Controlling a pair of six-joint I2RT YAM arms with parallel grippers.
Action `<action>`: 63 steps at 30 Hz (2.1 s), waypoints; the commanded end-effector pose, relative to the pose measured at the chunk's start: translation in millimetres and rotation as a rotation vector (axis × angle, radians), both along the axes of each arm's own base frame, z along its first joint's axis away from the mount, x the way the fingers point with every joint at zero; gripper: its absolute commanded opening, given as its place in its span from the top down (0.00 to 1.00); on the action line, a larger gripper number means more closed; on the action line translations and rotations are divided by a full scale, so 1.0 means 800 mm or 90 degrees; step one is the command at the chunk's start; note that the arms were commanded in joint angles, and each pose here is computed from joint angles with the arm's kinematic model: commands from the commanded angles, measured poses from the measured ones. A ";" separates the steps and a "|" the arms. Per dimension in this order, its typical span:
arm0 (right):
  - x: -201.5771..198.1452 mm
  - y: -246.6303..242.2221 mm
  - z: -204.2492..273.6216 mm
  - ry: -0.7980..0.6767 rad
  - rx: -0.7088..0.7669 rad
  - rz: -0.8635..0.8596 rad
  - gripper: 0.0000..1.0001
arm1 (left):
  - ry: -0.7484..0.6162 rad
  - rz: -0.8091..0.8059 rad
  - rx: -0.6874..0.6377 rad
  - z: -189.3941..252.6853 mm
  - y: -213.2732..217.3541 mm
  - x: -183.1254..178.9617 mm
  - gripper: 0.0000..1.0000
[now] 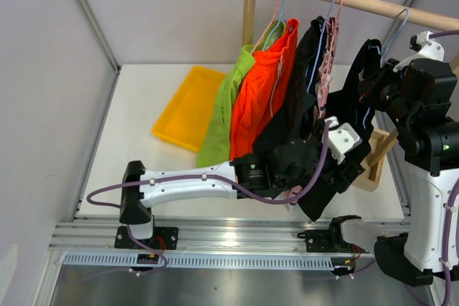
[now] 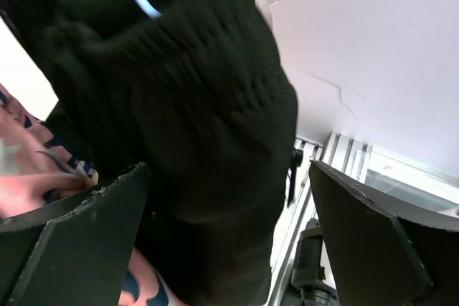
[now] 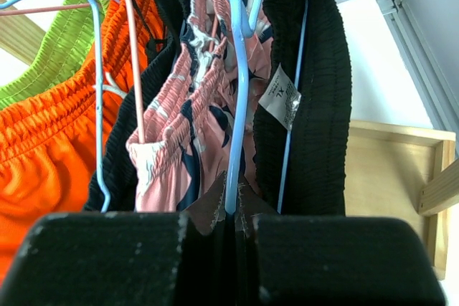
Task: Remove the shorts from the hanger
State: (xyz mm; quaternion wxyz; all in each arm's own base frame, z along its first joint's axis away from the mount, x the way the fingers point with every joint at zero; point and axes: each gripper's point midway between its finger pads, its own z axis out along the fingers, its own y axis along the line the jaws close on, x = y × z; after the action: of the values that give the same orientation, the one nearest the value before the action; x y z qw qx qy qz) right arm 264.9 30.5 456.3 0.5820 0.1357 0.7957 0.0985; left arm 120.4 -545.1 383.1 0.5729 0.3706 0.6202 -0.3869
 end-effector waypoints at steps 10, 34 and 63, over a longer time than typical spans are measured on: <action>-0.007 0.004 0.039 -0.062 0.021 0.008 1.00 | -0.003 0.007 0.003 -0.002 -0.022 0.004 1.00; -0.047 -0.002 0.003 0.021 0.042 -0.005 1.00 | 0.016 0.027 0.020 -0.046 0.015 -0.080 1.00; 0.027 -0.034 0.047 0.025 0.045 -0.068 1.00 | 0.091 -0.027 0.048 -0.088 0.117 -0.159 1.00</action>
State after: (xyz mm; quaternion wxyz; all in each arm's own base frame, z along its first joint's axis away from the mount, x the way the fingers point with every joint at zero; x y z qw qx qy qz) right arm 288.8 26.8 475.4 0.5330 0.1816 0.8169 0.1246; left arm 5.5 -478.1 268.1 0.4906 0.4244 0.6731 -0.3551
